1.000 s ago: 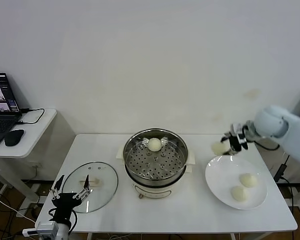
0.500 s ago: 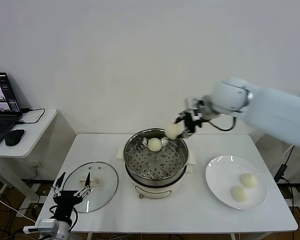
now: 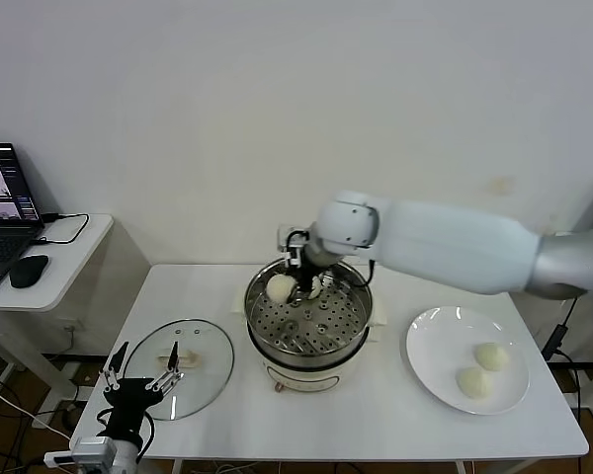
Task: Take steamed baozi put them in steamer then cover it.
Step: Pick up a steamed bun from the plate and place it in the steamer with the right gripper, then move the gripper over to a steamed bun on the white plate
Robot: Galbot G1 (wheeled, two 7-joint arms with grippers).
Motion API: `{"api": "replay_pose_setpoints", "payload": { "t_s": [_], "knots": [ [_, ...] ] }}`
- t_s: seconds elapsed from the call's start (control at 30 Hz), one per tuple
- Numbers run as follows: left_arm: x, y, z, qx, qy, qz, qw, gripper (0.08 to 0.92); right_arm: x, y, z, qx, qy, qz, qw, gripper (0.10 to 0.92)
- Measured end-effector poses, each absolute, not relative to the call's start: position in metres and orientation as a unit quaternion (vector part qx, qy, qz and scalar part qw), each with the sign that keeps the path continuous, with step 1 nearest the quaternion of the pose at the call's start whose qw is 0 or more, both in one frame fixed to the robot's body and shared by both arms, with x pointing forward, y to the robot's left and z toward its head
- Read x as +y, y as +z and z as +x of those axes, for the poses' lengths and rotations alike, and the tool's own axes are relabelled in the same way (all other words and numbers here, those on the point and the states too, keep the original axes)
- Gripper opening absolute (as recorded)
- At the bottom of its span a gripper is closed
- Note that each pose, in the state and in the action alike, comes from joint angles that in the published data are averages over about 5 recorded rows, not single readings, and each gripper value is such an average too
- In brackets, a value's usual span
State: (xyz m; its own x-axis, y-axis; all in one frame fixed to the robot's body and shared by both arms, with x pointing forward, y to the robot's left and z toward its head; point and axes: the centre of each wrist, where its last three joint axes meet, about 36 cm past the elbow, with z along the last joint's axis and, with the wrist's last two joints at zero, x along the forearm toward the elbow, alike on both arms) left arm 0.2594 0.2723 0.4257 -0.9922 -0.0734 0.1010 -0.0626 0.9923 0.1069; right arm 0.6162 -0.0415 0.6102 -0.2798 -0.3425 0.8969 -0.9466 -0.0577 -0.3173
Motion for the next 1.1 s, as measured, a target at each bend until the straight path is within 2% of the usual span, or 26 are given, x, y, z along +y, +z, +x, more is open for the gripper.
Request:
{"api": "replay_pose_setpoints", "payload": {
  "t_s": [0.37,0.47,0.6,0.73,0.9,1.1],
  "knots": [
    [0.272,0.426,0.259,-0.997,-0.051,0.035,0.049,0.823,-0.015,0.576,0.623,-0.617,0.511,0.509,0.316,0.590],
    [0.272,0.426,0.260,-0.997,-0.051,0.035,0.049,0.823,-0.012,0.573,0.624,-0.618,0.511,0.507,0.317,0.640],
    [0.272,0.426,0.260,-0.997,-0.051,0.035,0.048,0.823,-0.013,0.577,0.625,-0.618,0.512,0.506,0.317,0.750],
    [0.273,0.425,0.261,-0.997,-0.051,0.036,0.049,0.823,-0.026,0.597,0.627,-0.614,0.520,0.504,0.314,0.815],
    [0.273,0.425,0.263,-0.997,-0.052,0.034,0.048,0.823,-0.065,0.640,0.628,-0.605,0.538,0.500,0.307,0.822],
    [0.271,0.421,0.266,-0.997,-0.051,0.029,0.051,0.823,-0.135,0.690,0.615,-0.581,0.564,0.504,0.301,0.823]
  ]
}}
